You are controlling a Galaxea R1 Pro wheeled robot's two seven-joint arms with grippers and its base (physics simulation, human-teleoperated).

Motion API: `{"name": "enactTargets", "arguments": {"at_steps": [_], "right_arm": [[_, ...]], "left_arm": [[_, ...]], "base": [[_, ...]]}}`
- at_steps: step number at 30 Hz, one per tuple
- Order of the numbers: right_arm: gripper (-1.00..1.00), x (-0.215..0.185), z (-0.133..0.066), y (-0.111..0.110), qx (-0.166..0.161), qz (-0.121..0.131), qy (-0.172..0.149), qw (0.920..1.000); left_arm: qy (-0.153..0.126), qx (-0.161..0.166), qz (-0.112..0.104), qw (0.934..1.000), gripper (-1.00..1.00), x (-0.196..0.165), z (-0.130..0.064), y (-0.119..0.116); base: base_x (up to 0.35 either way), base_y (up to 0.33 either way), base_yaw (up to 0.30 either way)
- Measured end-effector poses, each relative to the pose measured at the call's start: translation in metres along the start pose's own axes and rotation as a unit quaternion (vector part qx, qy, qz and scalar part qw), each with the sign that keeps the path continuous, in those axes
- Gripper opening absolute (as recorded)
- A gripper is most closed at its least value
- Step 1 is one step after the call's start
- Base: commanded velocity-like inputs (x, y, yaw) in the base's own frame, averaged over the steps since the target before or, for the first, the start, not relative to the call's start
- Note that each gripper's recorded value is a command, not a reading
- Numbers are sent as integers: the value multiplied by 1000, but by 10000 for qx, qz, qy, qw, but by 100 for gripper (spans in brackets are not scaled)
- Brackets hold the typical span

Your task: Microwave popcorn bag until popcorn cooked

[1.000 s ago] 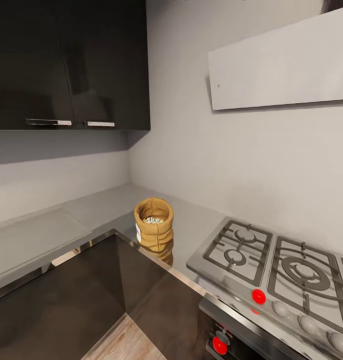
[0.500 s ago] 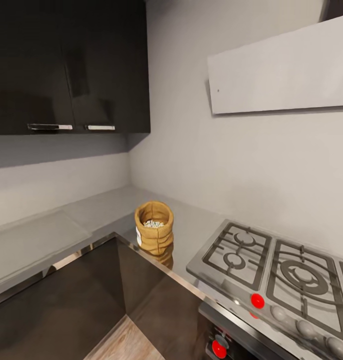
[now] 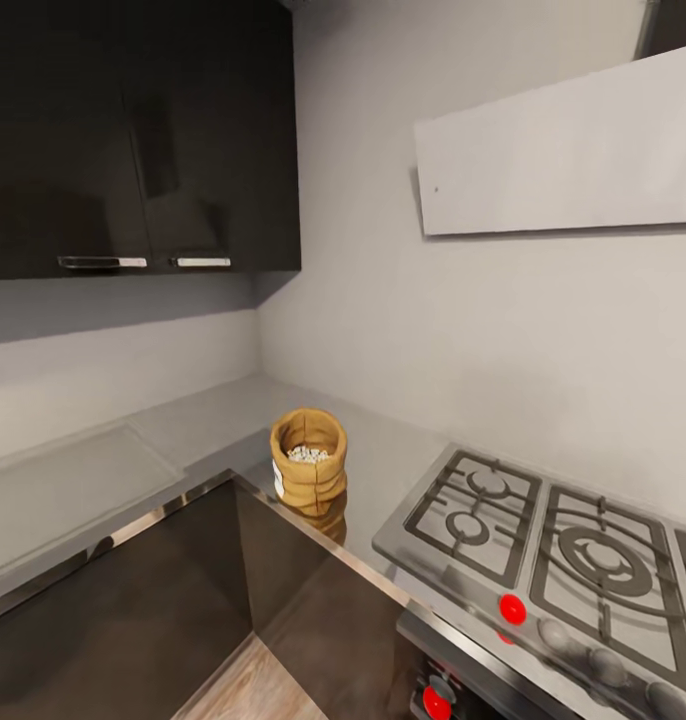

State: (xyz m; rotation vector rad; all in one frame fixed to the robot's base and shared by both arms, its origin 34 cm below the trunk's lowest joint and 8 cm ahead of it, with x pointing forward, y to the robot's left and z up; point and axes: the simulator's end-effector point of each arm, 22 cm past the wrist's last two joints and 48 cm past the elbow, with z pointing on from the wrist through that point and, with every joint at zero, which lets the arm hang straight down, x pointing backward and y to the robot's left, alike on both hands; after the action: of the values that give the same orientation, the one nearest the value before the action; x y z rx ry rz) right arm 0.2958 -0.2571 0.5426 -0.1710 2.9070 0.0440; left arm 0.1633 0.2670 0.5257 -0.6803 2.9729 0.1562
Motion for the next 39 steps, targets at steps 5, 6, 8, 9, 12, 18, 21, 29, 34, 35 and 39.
{"name": "enactTargets", "arguments": {"at_steps": [5,6,8,9,12,18,21,29,34,35,39], "right_arm": [[100,1,-6,-2,9,-14,30,10000],[100,2,-8,-2,11,-16,37,10000],[100,3,-10,-2,15,-18,53,10000],[100,3,-11,-2,18,-18,61,10000],[100,5,-15,-2,20,-15,85,10000],[100,9,-14,-2,16,-16,132,9999],[100,10,-14,-2,18,-15,156,9999],[100,15,-13,-2,12,-17,201,9998],[100,18,-13,-2,6,-15,239,9997],[100,18,-13,-2,6,-14,247,9997],[100,21,-12,-2,2,-14,269,9996]], "left_arm": [[15,-9,1,10000,100,1,-7,1],[21,-13,2,10000,100,2,-8,2],[36,-22,-3,10000,100,3,-11,3],[43,-26,-6,10000,100,3,-12,3],[69,-44,-38,10000,100,5,-16,5],[103,-78,-62,9999,100,7,-16,7],[123,-88,-61,9999,100,9,-16,8],[178,-112,-53,9998,100,13,-16,10],[215,-128,-44,9997,100,16,-16,11],[221,-133,-42,9997,100,16,-16,12],[248,-150,-46,9996,100,18,-16,13]], "base": [[0,0,0],[0,0,0],[0,0,0],[0,0,0],[0,0,0],[0,0,0],[0,0,0],[0,0,0],[0,0,0],[0,0,0],[0,0,0]]}}
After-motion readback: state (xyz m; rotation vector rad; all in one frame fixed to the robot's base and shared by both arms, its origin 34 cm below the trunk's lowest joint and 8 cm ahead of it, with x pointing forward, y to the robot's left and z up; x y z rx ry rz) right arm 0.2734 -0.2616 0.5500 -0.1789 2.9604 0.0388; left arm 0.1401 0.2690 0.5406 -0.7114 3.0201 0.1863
